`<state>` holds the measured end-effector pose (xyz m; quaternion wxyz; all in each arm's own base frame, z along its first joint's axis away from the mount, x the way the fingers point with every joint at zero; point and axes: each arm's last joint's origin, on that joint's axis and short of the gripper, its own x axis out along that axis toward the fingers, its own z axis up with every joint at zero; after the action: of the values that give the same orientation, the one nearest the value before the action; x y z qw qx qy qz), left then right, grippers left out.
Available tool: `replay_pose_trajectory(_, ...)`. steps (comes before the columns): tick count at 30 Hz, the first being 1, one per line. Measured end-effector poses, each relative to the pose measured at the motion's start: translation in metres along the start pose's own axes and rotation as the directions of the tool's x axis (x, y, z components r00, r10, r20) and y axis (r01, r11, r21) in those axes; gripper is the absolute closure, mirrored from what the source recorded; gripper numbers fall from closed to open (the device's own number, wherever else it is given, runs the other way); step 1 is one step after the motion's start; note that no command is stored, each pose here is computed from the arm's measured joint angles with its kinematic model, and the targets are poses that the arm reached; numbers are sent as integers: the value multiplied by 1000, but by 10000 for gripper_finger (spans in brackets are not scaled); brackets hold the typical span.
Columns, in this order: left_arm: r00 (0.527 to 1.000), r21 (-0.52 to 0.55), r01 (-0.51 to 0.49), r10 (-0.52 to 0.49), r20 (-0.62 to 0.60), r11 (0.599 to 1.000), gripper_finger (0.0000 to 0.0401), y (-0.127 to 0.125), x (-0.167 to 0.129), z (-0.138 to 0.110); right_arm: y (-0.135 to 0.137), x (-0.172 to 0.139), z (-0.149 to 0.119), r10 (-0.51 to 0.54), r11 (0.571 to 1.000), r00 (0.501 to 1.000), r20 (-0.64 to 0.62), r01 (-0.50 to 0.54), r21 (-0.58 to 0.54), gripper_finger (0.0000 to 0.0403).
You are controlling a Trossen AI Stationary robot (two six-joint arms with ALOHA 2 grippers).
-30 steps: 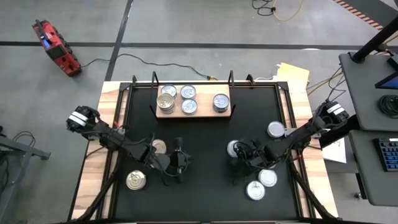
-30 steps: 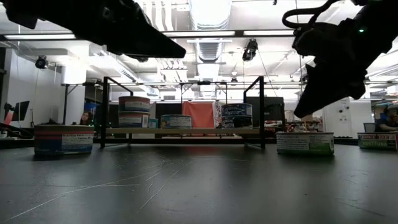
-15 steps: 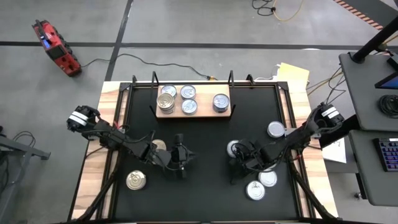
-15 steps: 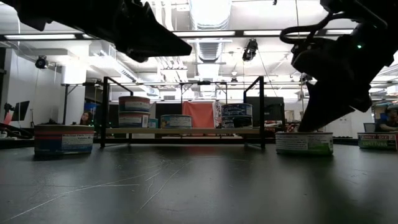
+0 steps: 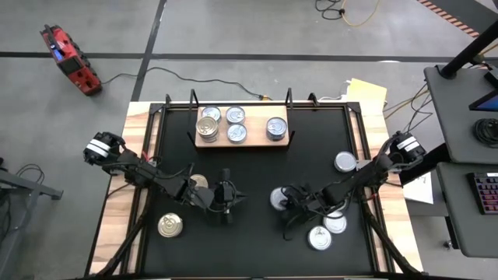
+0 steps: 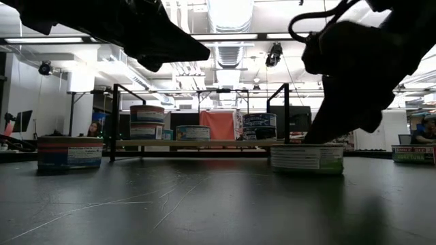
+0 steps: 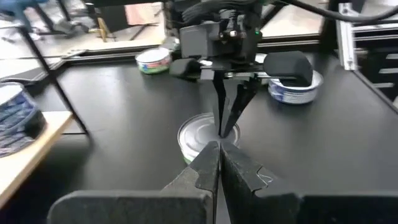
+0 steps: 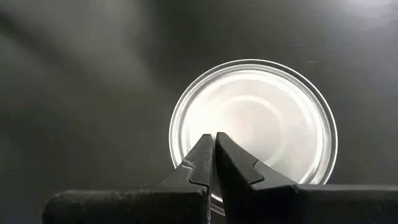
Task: Stack canned seafood by type on shelf
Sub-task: Put the green tuna can on the shelf
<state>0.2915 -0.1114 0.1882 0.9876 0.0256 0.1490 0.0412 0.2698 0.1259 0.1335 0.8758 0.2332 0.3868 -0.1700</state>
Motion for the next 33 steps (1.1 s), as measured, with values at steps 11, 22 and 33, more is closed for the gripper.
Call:
replay_pose_trajectory(11,999,-40,31,-30,30,999,401,-6,10,-8,1,-11,6,31,991,999,13,-29,-134,390)
replay_pose_trajectory(22,979,4,-1,0,206,1000,401,-21,49,-37,-1,-16,7,17,982,1000,10,-15,-190,390)
replay_pose_trajectory(33,988,41,-48,42,146,998,401,-23,87,-56,-13,-30,3,-45,992,992,-121,30,-124,390)
